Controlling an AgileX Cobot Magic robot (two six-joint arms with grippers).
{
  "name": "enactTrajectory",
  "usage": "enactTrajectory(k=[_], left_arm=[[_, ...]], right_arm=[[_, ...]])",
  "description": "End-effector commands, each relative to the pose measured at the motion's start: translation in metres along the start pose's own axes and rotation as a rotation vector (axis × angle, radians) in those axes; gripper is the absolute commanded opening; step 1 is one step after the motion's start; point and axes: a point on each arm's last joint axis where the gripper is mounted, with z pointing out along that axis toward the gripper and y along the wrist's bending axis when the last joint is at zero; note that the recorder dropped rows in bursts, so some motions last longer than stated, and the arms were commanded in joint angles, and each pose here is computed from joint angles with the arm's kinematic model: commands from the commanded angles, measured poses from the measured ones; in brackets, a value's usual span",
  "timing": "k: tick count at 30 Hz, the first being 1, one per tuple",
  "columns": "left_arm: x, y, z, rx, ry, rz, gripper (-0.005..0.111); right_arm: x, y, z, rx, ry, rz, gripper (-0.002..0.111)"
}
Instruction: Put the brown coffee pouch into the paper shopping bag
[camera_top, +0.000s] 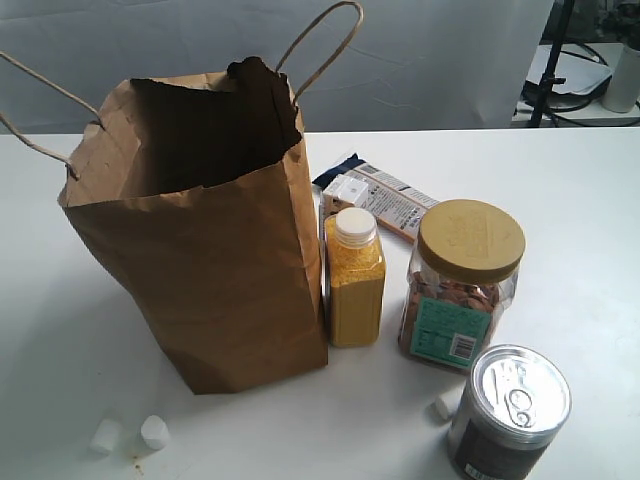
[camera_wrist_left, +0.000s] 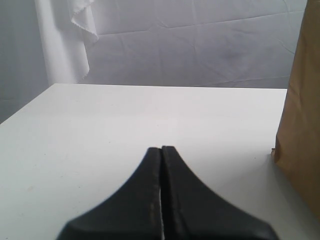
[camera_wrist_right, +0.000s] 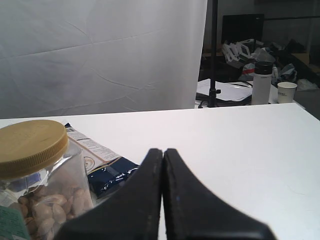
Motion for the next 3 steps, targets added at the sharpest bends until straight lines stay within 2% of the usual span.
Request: enactTrajectory(k=[1,3], left_arm=[[0.0007,0.0003,0.0000,-0.004,-0.004,0.000,0.000],[0.0007,0.0003,0.0000,-0.004,-0.004,0.000,0.000]], right_arm=[[0.0001,-0.0004,-0.0002,0.006,-0.011,-0.002,0.000],[0.0001,-0.0004,-0.0002,0.006,-0.011,-0.002,0.000]])
